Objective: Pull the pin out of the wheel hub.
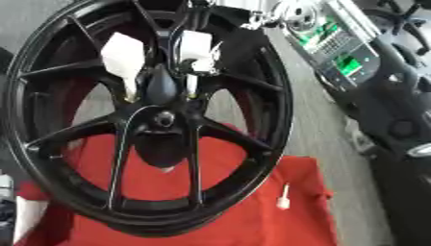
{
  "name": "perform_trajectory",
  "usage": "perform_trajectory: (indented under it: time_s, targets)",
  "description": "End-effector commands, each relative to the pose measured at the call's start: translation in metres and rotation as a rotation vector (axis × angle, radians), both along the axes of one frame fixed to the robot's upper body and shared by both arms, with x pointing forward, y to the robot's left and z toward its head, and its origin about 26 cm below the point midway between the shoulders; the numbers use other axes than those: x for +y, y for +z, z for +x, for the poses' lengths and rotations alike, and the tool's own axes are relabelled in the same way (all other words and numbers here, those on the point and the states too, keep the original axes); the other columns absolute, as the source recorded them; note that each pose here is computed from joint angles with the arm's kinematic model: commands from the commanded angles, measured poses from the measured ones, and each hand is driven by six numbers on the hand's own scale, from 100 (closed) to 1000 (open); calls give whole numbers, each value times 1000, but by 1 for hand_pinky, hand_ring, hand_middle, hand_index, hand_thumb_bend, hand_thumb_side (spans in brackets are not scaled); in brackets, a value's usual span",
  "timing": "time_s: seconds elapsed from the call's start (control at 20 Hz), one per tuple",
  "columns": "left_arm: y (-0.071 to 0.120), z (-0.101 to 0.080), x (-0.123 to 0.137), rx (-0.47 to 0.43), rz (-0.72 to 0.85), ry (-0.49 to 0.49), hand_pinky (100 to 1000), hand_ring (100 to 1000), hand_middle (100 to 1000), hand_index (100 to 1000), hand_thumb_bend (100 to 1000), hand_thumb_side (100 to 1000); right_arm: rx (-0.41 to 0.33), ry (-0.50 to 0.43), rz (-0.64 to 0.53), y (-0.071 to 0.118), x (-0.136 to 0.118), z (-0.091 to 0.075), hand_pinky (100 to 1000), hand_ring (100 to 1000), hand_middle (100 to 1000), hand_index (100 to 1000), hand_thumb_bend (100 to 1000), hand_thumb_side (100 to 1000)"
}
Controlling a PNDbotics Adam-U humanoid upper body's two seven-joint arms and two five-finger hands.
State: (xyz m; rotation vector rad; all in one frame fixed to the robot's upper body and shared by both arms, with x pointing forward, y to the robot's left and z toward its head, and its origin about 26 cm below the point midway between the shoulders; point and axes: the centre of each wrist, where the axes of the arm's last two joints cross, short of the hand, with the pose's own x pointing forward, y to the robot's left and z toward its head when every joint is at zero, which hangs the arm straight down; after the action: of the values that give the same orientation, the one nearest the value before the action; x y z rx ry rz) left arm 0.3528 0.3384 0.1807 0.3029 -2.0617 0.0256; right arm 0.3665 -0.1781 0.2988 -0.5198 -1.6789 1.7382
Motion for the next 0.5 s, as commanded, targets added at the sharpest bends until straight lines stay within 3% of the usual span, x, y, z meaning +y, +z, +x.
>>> perform_trajectory:
  time_s: [0.05,0.5]
  targets:
    - [11,0,0,-31,24,-4,653,871,785,831,200,851,-28,-22,-1,8,-5,0,912,767,684,828,384,450]
    - [12,0,0,-30,25,-2,652,871,784,829,199,853,-18,-35,0,4,-8,3,901,755,654,807,351,437]
